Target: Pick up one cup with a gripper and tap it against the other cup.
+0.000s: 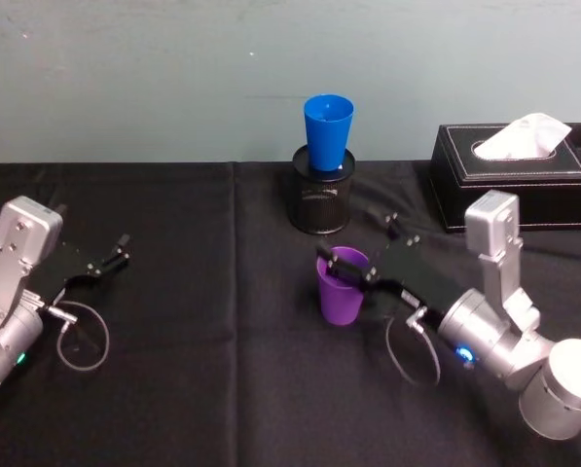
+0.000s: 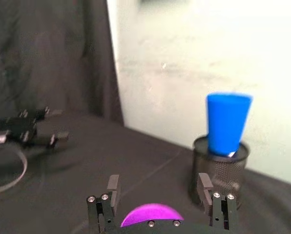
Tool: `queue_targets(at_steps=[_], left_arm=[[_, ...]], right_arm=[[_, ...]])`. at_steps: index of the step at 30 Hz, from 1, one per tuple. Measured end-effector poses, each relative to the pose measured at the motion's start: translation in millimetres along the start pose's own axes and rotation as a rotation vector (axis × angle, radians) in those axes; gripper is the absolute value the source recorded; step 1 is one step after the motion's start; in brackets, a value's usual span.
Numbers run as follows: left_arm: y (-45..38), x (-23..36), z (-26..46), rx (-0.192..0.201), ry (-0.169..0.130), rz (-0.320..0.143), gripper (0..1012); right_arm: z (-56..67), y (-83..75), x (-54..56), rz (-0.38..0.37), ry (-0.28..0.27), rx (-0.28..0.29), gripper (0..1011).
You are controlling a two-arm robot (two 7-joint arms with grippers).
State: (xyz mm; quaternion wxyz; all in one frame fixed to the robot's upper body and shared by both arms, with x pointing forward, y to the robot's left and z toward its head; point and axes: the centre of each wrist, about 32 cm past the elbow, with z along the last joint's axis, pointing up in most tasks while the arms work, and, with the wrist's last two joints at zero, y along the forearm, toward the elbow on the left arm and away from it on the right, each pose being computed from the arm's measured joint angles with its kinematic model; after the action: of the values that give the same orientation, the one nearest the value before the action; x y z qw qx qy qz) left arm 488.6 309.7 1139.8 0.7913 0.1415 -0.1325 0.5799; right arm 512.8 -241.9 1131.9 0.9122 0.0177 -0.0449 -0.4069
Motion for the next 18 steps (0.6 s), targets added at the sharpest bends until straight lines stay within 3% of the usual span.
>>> queue_targets(at_steps=[4, 8, 11, 18], left_arm=[[0.0, 0.0, 0.0, 0.0, 0.0, 0.0, 1000], [0.0, 0.0, 0.0, 0.0, 0.0, 0.0, 1000], [0.0, 0.0, 0.0, 0.0, 0.0, 0.0, 1000], [0.0, 0.0, 0.0, 0.0, 0.0, 0.0, 1000]], right_arm=[[10.9, 0.3, 0.2, -0.073, 0.002, 0.032, 1003], [18.9, 0.3, -1.1, -0.184, -0.004, 0.029, 1003], [21.3, -0.4, -4.2, -0.302, -0.01, -0.013, 1003], [17.2, 0.6, -10.9, -0.467, -0.042, -0.12, 1003]])
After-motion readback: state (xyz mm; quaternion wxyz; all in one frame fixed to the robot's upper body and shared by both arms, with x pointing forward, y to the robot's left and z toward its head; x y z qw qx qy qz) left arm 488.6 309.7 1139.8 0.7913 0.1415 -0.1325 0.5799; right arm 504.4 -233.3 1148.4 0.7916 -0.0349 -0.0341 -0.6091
